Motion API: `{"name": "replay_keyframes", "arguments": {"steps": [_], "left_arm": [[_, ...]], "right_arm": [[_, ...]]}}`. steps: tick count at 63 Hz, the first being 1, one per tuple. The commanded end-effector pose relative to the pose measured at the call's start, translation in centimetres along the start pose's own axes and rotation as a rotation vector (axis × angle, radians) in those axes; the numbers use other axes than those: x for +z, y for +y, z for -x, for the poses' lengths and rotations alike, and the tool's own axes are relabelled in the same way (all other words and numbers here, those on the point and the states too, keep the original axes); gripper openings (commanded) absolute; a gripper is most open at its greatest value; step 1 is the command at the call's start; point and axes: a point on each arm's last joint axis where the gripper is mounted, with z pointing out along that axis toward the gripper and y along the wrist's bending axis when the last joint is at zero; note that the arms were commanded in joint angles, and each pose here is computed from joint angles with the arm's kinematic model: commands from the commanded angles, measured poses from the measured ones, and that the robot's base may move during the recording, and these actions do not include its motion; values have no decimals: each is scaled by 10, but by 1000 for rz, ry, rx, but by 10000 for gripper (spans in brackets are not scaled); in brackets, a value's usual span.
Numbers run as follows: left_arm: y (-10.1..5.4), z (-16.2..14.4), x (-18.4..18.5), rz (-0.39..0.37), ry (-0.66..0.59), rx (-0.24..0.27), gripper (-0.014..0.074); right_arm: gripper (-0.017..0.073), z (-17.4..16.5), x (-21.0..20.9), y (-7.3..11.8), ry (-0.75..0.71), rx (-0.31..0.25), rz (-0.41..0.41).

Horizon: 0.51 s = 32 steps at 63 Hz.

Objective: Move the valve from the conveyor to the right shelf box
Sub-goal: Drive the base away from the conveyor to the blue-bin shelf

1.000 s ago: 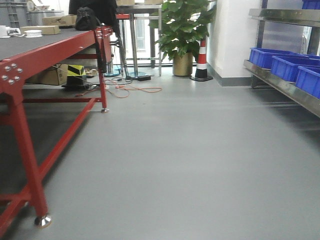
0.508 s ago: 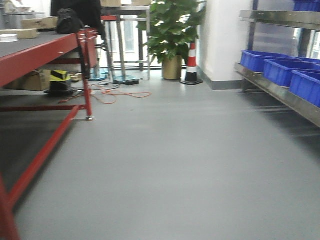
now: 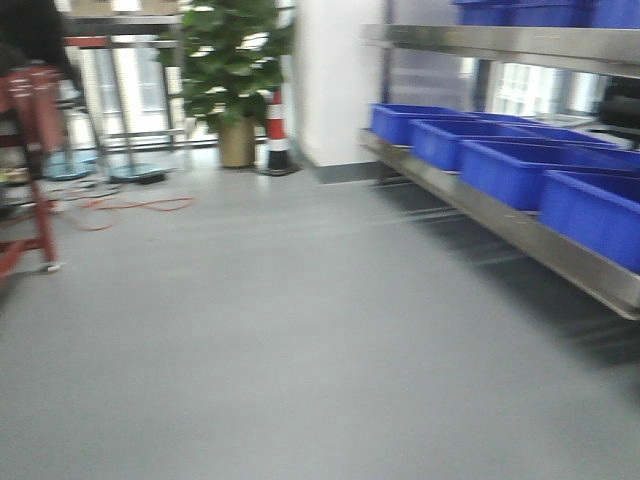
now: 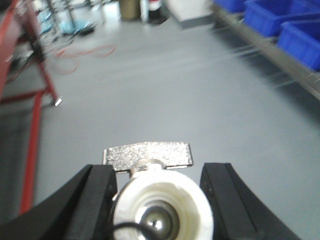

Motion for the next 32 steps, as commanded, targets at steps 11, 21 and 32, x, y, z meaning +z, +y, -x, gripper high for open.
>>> {"name": "replay_keyframes", "arguments": {"steps": [11, 21, 32], "left_arm": [[0, 13, -8, 7, -120, -16, -111], [0, 13, -8, 7, -120, -16, -111], [0, 13, -8, 7, -120, -16, -111]], "right_arm": [[-154, 8, -9, -2, -86, -11, -24], [-154, 8, -9, -2, -86, -11, -24], [-154, 8, -9, -2, -86, -11, -24]]}}
